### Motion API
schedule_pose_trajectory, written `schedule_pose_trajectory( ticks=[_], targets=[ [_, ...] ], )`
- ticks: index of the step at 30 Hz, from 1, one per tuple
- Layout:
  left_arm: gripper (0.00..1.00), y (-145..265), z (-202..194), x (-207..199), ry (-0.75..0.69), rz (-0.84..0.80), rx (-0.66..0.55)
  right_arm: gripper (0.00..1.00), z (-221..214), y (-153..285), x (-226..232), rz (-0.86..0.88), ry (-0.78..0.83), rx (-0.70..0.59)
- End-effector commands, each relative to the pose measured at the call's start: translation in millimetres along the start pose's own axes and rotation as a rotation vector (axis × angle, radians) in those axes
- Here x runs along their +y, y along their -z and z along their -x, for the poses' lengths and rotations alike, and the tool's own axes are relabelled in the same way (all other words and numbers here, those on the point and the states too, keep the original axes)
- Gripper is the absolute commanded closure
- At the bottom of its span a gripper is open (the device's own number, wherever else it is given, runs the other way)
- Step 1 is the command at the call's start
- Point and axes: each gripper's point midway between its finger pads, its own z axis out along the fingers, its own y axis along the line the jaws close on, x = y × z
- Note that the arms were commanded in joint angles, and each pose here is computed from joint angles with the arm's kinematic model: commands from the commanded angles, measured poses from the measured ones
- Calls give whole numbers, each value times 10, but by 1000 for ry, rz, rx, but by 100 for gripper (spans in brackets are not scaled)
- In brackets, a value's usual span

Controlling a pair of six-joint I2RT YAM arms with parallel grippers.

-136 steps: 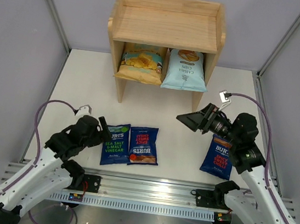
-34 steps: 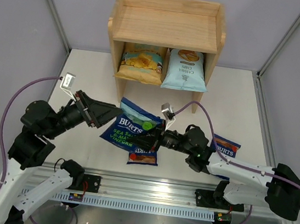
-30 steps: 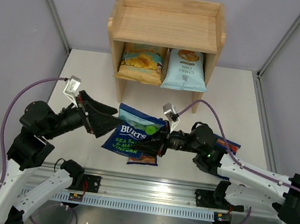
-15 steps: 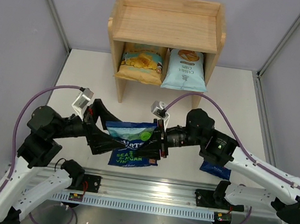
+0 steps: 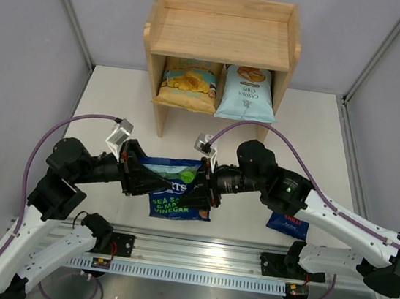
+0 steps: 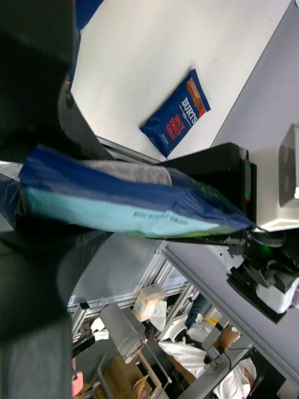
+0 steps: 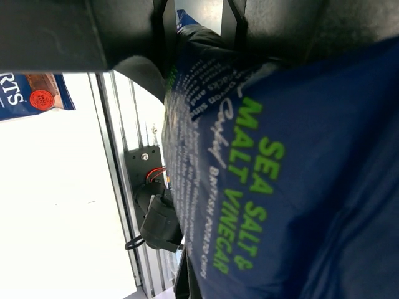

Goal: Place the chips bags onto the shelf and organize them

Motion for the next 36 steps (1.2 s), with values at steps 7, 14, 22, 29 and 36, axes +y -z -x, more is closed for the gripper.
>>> schedule_pose_trajectory(
  ticks=[7, 14, 22, 29, 36],
  targets=[
    [91, 10, 355, 54, 0, 95, -161, 56, 303, 165, 57, -41, 52, -124],
    [94, 9, 609, 34, 81, 101, -290, 1, 380, 418, -96, -189, 50, -244],
    [94, 108, 977, -54, 176, 109, -466, 0, 413, 784, -148, -220, 7, -550],
    [93, 176, 1188, -12, 409, -4, -670, 1, 489, 738, -12, 39, -24, -813],
    [94, 183, 1197, 82, 593, -126, -750, 1, 862, 577, 19, 149, -17, -961]
  ],
)
